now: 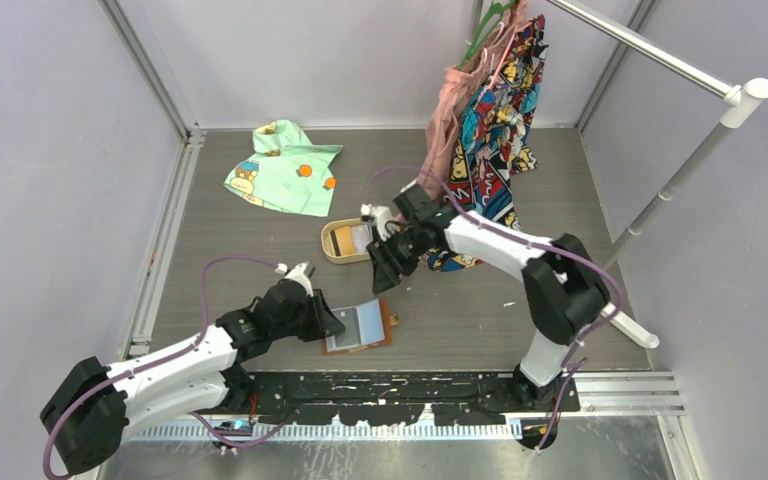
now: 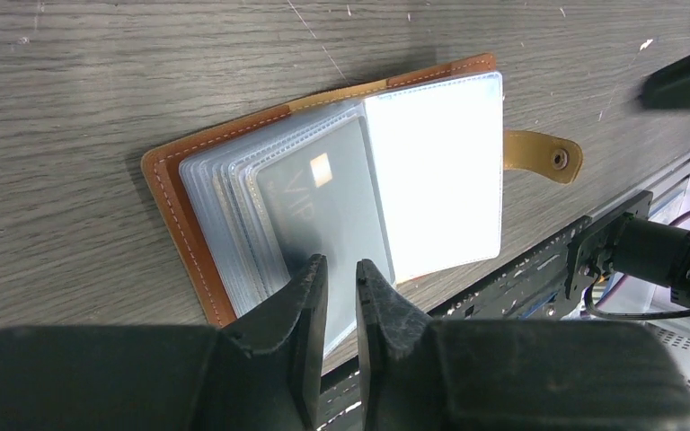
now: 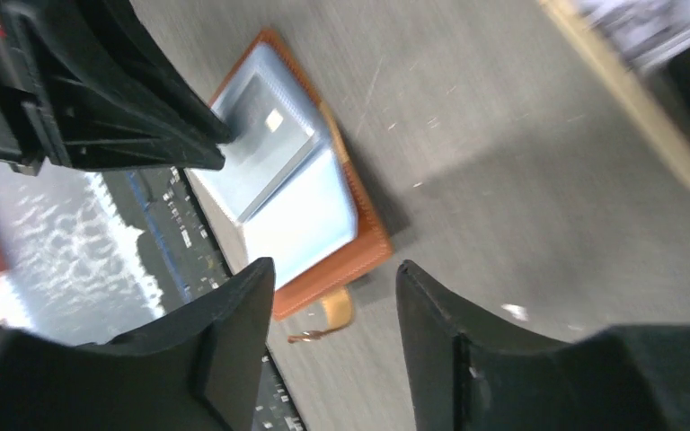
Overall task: Put the credit cards into the card holder
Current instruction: Turn over the card slot in the card holder.
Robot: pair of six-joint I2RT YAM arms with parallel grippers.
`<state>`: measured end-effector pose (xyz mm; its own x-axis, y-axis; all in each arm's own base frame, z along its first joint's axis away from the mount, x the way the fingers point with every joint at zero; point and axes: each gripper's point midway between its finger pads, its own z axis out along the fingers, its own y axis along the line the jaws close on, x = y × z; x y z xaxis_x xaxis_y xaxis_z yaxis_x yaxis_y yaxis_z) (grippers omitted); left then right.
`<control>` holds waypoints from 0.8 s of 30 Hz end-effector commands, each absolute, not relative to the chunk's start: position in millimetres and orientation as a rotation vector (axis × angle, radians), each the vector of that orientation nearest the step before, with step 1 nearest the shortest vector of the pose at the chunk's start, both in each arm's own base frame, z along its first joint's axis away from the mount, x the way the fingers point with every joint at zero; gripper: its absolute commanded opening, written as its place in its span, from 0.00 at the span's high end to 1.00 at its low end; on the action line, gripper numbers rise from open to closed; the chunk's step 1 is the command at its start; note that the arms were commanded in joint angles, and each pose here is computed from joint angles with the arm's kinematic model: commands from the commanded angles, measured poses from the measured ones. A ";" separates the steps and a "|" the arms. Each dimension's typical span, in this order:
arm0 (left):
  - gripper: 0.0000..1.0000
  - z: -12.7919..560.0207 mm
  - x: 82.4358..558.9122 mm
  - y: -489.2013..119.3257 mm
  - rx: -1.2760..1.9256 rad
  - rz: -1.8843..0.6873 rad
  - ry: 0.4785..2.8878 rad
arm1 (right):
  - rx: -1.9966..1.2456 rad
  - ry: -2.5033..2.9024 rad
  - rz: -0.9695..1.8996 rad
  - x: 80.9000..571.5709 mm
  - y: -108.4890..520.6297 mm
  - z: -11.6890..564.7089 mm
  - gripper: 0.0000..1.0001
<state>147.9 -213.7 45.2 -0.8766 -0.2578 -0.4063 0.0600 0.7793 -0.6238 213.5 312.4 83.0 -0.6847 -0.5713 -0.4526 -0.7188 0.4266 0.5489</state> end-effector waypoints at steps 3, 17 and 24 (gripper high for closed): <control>0.79 28.2 142.3 -193.3 -0.105 -0.772 2.540 | -1.206 2.039 0.804 283.2 304.9 173.9 0.23; 0.78 35.1 143.8 -201.0 -0.057 -0.849 2.495 | -0.847 2.212 1.158 343.0 351.5 187.2 0.14; 0.78 34.9 145.2 -204.3 -0.042 -0.860 2.495 | -0.664 2.374 1.197 368.8 368.8 144.8 0.28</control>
